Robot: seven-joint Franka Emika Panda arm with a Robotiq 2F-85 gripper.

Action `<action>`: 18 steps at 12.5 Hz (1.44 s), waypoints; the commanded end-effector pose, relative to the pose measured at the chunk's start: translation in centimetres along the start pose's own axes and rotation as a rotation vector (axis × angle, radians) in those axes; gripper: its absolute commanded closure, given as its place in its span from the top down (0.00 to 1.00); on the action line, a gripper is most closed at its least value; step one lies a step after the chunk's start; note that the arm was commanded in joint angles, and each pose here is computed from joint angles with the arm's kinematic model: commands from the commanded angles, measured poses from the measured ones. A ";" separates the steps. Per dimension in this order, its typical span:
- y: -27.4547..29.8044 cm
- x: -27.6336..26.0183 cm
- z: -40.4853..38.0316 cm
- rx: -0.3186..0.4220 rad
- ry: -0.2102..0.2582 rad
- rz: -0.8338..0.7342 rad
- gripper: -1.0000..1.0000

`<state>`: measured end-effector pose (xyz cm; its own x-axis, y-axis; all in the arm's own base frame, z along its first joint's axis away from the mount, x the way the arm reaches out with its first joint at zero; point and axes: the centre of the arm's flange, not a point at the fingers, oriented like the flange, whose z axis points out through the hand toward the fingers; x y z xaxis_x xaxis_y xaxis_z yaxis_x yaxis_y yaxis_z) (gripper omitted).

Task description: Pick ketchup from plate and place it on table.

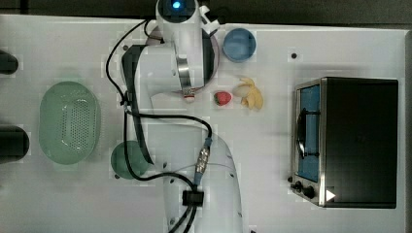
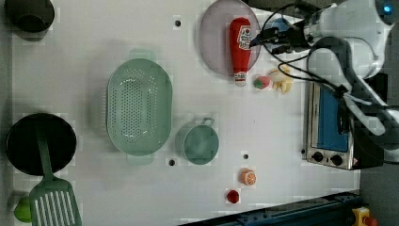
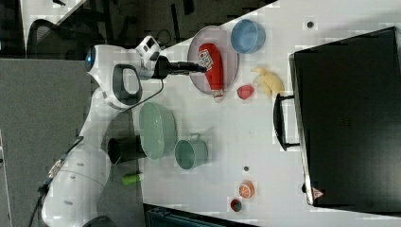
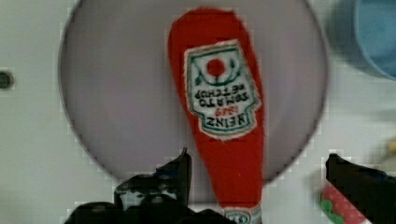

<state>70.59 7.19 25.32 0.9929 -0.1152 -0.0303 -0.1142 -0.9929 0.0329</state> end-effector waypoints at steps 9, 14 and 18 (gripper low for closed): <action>-1.2 0.8 8.8 0.023 0.063 -0.066 1.00; -1.2 1.1 8.8 0.030 0.090 -0.063 0.60; -0.9 1.9 5.4 0.037 0.135 -0.051 0.60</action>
<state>70.96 8.40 15.32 0.9972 -0.0686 0.0288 -0.0688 -0.9976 0.0060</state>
